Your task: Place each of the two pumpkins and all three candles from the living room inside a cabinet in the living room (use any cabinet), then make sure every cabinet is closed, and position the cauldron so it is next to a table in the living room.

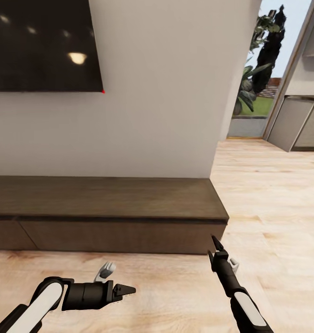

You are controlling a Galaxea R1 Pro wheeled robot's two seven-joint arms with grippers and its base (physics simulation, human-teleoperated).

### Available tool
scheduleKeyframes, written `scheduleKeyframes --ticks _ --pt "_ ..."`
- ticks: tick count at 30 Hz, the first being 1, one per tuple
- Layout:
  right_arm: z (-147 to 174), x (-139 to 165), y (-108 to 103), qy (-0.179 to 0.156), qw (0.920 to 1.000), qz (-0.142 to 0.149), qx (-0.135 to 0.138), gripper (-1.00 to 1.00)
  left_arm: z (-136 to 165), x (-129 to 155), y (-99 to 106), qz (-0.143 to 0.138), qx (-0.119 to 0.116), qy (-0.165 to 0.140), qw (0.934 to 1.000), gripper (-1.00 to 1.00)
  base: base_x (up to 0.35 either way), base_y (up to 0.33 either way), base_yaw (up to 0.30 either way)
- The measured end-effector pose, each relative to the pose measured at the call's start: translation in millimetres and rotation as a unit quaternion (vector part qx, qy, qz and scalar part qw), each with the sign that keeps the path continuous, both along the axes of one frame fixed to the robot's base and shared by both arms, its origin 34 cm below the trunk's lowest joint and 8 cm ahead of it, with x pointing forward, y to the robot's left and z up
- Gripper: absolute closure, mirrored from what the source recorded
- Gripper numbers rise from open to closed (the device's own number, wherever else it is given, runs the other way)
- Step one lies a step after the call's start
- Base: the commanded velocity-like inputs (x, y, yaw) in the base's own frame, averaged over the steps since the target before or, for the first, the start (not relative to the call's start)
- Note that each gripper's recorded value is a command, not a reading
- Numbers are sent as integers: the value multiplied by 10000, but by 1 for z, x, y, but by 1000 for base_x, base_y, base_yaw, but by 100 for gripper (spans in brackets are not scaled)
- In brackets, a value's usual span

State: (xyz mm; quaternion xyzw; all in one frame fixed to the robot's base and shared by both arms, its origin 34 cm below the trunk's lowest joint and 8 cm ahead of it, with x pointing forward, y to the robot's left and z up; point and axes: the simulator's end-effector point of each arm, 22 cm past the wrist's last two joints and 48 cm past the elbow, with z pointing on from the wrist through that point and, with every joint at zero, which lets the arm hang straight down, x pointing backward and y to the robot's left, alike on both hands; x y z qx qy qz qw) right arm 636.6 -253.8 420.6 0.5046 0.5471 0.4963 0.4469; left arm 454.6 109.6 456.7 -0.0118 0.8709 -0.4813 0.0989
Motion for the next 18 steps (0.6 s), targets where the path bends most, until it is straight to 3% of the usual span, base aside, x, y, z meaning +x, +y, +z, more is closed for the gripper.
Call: scheduleKeyframes --ticks 8,18 --pt "0 0 0 0 10000 -1 -1 -100 -1 -1 -1 -17 2 8 10000 -100 186 22 0" --pt "-7 -1 -1 63 10000 -2 -6 -100 -6 -2 -1 -22 3 71 10000 -100 17 2 0"
